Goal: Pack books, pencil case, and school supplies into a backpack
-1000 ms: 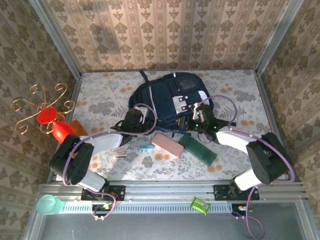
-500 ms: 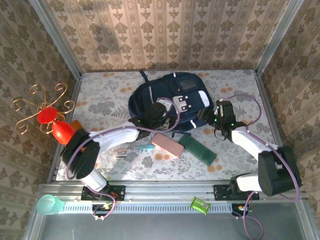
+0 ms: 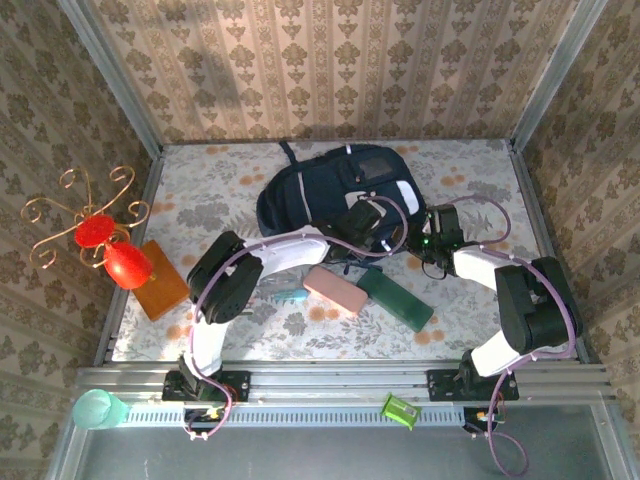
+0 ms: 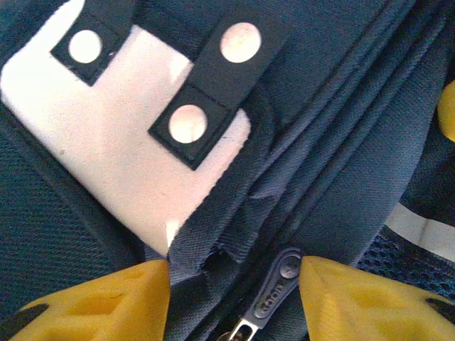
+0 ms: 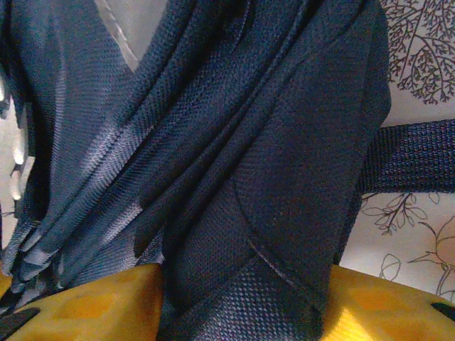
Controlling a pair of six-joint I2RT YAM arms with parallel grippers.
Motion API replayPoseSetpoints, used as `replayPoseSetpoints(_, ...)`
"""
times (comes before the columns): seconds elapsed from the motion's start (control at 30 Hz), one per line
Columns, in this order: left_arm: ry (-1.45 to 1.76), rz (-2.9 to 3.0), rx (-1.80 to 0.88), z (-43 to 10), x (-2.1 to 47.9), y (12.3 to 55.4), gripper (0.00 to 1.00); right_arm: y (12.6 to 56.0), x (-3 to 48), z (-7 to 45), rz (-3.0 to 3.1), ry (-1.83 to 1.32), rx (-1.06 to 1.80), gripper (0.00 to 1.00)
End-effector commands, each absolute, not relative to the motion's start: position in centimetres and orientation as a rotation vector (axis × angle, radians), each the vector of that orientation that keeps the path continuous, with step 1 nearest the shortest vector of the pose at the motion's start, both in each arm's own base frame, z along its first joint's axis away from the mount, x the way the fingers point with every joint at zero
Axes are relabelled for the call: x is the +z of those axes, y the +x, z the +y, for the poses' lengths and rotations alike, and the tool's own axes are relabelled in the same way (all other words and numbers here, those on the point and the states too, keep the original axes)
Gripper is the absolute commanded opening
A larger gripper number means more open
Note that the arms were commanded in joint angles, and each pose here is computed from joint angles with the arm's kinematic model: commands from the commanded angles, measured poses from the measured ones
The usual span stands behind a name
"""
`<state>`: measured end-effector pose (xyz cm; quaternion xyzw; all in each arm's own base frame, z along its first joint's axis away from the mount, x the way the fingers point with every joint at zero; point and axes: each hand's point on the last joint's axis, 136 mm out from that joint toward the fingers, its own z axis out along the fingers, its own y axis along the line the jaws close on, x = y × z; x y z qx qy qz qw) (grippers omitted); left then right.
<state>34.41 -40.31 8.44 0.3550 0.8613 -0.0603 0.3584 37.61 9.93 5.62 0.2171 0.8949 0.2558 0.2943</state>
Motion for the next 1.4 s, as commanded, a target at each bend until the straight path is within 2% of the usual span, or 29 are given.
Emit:
replayPoseSetpoints(0.0,0.977,2.236,-0.080,-40.1,7.4,34.6,0.46,38.0,6.2,10.4,2.350,0.564,0.739,0.55)
replayPoseSetpoints(0.23,1.003,2.245,-0.074,-40.8,6.4,35.0,0.35,38.0,5.6,10.5,2.359,0.572,0.746,0.54)
replayPoseSetpoints(0.6,1.094,2.274,-0.110,-41.2,4.2,33.5,0.41,37.9,4.8,10.6,2.373,0.584,0.753,0.53)
replayPoseSetpoints(0.8,1.073,2.272,-0.031,-40.3,3.7,34.2,0.29,38.0,4.7,10.7,2.378,0.587,0.757,0.53)
replayPoseSetpoints(1.23,1.022,2.183,-0.096,-40.6,8.2,34.9,0.02,37.9,4.6,10.4,2.380,0.589,0.734,0.53)
replayPoseSetpoints(1.37,0.992,2.180,-0.143,-40.3,9.0,34.4,0.00,37.9,4.4,10.3,2.382,0.595,0.722,0.53)
